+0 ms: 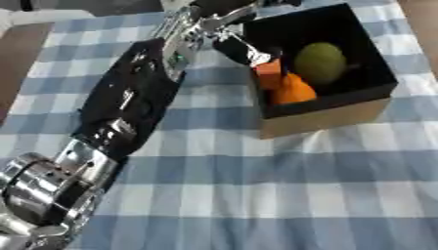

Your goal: Pick up objects on the table and place them in the box.

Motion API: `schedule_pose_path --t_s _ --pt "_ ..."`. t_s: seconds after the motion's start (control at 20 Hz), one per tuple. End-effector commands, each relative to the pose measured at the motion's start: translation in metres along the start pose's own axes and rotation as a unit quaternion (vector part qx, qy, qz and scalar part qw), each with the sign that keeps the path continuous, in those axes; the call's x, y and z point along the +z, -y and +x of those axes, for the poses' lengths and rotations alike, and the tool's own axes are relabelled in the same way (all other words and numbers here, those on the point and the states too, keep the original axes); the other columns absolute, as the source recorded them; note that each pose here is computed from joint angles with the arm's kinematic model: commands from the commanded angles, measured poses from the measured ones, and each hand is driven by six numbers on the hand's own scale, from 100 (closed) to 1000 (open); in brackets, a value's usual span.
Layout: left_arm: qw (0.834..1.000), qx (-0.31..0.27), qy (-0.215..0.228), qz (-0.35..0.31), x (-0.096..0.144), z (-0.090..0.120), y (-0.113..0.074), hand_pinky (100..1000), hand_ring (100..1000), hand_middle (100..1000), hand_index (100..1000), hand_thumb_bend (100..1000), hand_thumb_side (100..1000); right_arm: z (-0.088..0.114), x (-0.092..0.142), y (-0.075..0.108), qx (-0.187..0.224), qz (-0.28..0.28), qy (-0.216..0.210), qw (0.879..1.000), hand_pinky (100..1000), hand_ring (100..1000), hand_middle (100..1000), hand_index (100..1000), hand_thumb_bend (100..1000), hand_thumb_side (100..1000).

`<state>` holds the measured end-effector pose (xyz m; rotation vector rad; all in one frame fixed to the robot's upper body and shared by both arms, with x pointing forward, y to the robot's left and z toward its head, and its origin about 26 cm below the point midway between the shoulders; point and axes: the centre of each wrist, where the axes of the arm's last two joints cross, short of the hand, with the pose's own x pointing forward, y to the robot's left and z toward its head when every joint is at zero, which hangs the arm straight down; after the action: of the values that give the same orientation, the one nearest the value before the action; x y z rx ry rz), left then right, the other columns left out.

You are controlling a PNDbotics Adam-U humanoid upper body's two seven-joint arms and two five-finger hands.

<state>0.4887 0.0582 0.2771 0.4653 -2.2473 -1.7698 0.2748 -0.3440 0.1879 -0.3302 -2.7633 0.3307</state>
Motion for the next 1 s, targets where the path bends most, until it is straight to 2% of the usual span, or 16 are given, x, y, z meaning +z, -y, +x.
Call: schedule_pose_path --t_s 0.05,0.1,0.15,0.2,0.35,0.65,0.85,1.0 --pt "0.999 0.015 0.006 0.051 0.0 0.003 -0.023 799 868 829 908 100 209 0.003 -0.004 0.002 0.005 0.004 0.007 1.0 942 1000 394 913 100 470" --pt "0.997 0.025 0.011 0.073 0.001 0.004 -0.03 790 863 824 904 100 248 0.003 -0.004 0.003 0.006 0.004 0.007 1.0 942 1000 395 912 100 470" --pt "0.995 0.035 0.017 0.096 0.002 0.006 -0.036 776 852 814 897 100 325 0.003 -0.004 0.003 0.007 0.003 0.008 1.0 942 1000 396 912 100 470" --pt "0.991 0.046 0.024 0.12 0.004 0.008 -0.043 768 846 807 895 100 355 0.003 -0.004 0.004 0.008 0.002 0.008 1.0 942 1000 397 912 100 470" --pt "0.982 0.07 0.046 0.168 0.013 0.015 -0.062 754 831 797 885 100 393 0.003 -0.003 0.005 0.012 -0.001 0.008 1.0 941 1000 399 911 100 470" --pt "0.961 0.138 0.079 0.226 0.038 0.027 -0.087 734 806 777 877 100 489 0.003 -0.001 0.008 0.018 -0.009 0.011 1.0 938 1000 405 909 100 470" --pt "0.949 0.171 0.09 0.251 0.067 0.033 -0.105 725 797 772 875 100 512 0.004 -0.001 0.011 0.022 -0.018 0.017 0.999 936 1000 414 907 100 470" --pt "0.937 0.2 0.086 0.273 0.095 0.035 -0.11 712 785 765 872 100 559 0.004 -0.002 0.014 0.025 -0.028 0.022 0.999 935 999 420 905 100 470"
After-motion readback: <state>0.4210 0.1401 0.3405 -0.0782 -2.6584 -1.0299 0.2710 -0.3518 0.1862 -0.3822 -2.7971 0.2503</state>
